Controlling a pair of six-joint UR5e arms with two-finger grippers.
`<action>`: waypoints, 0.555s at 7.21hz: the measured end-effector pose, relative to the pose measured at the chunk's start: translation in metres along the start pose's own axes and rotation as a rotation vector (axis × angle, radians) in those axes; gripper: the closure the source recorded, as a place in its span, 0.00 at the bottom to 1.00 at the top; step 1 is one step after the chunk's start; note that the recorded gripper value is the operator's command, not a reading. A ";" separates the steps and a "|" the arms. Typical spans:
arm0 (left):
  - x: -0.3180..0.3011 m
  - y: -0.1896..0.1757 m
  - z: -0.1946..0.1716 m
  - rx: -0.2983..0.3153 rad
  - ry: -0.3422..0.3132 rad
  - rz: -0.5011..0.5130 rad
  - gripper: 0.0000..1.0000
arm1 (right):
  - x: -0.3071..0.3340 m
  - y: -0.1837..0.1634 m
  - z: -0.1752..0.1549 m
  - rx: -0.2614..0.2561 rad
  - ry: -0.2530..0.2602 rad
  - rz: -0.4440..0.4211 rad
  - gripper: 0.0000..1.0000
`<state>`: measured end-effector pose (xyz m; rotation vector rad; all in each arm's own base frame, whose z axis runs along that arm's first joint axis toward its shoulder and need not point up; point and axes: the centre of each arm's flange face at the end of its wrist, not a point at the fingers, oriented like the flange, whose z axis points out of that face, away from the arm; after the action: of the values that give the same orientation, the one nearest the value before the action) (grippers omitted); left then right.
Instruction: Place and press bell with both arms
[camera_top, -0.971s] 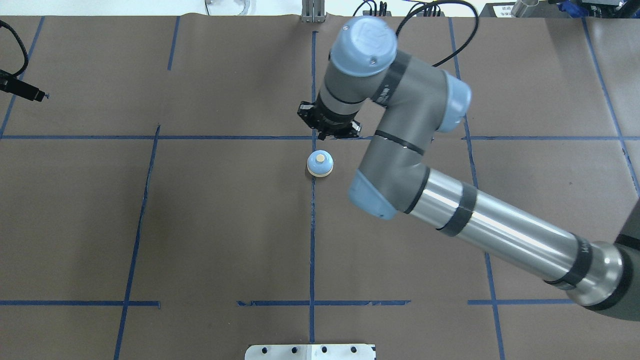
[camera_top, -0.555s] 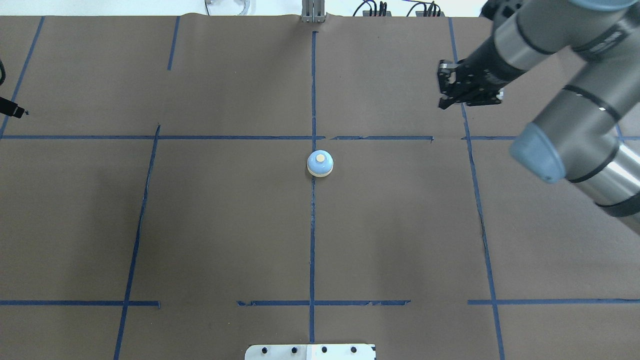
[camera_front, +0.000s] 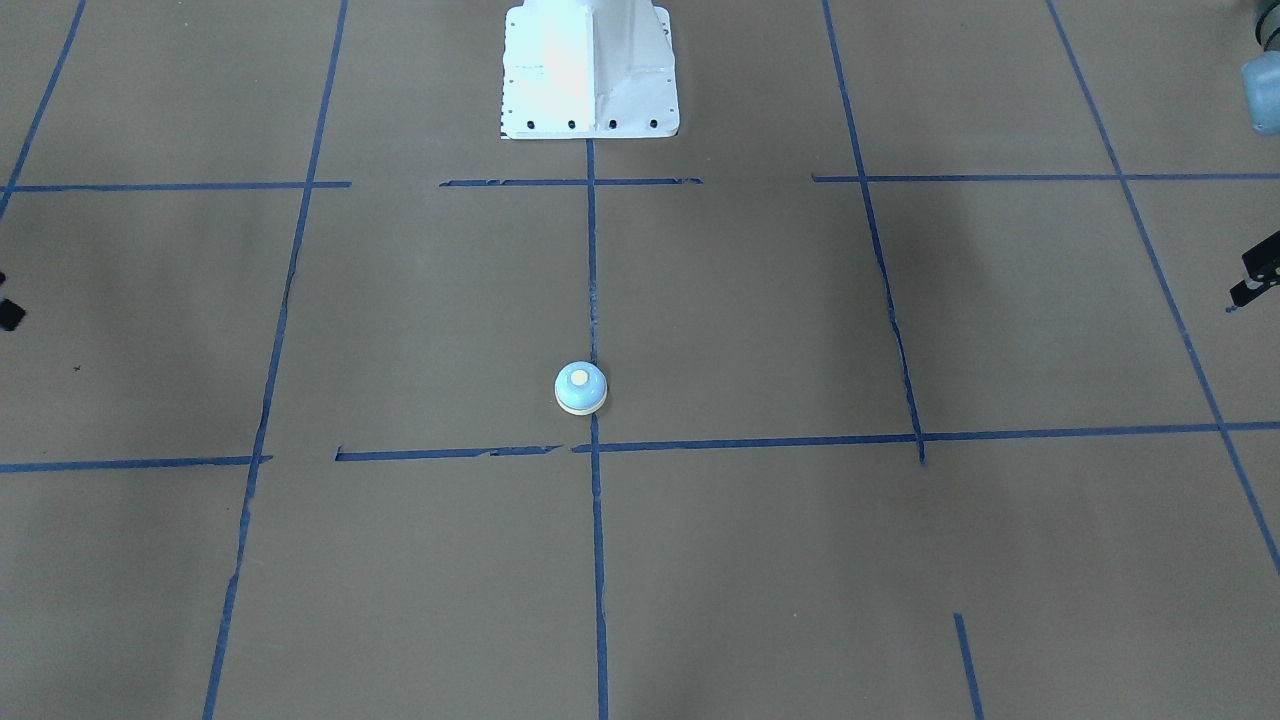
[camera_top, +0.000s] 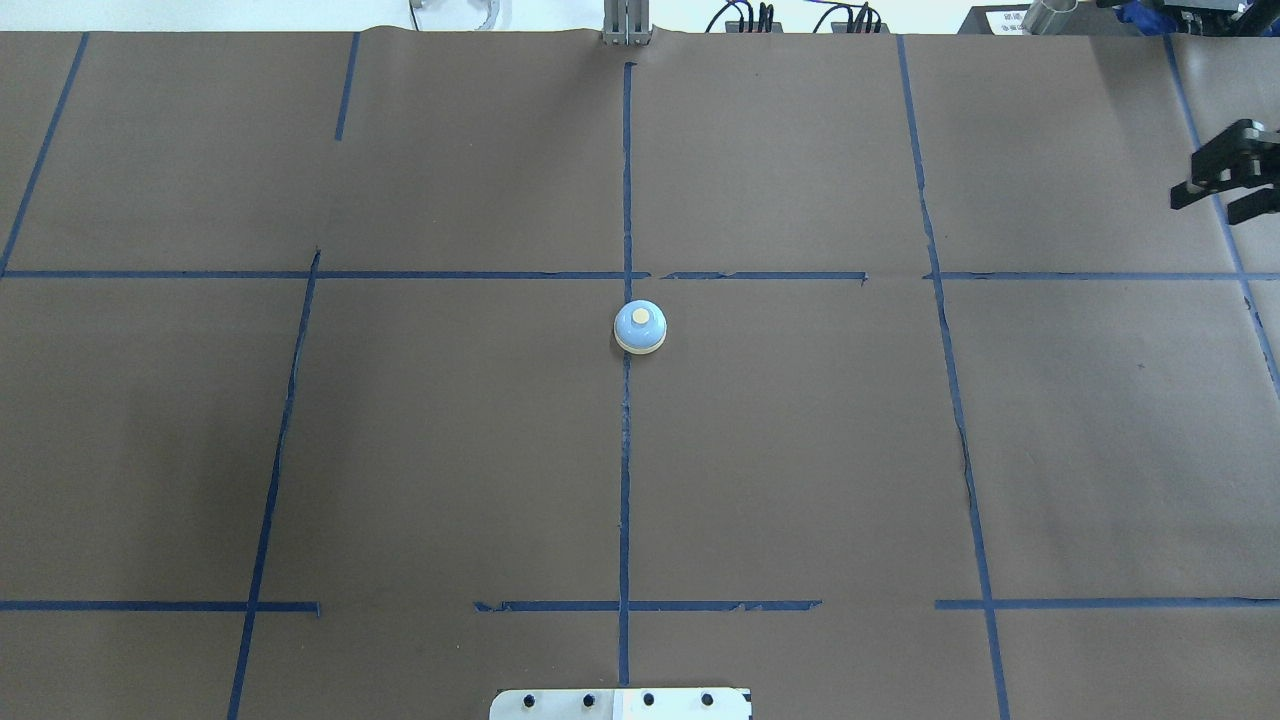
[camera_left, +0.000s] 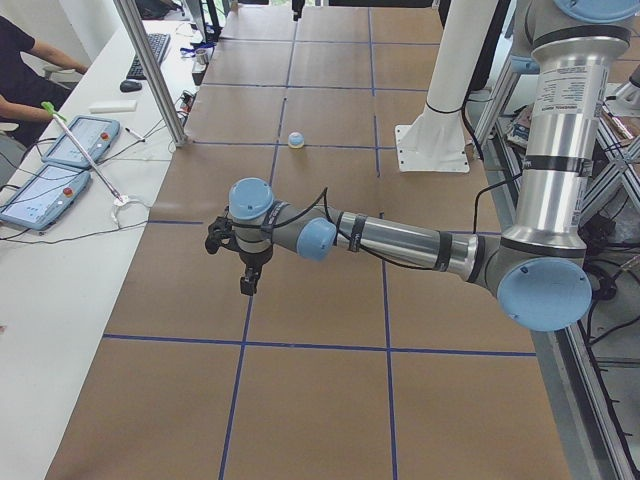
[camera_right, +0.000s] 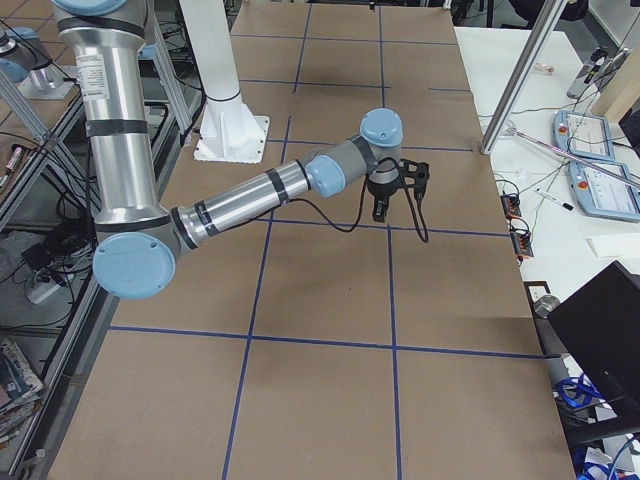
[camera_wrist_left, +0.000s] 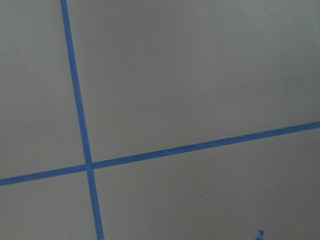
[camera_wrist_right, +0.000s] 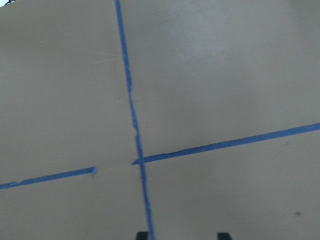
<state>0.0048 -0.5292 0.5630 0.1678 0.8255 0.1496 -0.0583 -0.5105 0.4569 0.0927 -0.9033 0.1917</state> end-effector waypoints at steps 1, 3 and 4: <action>-0.027 0.009 -0.017 -0.025 -0.005 0.021 0.00 | 0.059 -0.003 0.006 -0.015 0.039 -0.077 0.00; -0.070 0.041 -0.037 -0.097 0.000 -0.015 0.00 | 0.148 0.004 0.019 -0.061 0.080 -0.171 0.00; -0.084 0.064 -0.032 -0.134 0.000 -0.050 0.00 | 0.170 0.014 0.023 -0.081 0.076 -0.189 0.00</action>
<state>-0.0794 -0.4809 0.6154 0.0204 0.8166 0.1572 0.0232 -0.4795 0.6048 0.0941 -0.8208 -0.0176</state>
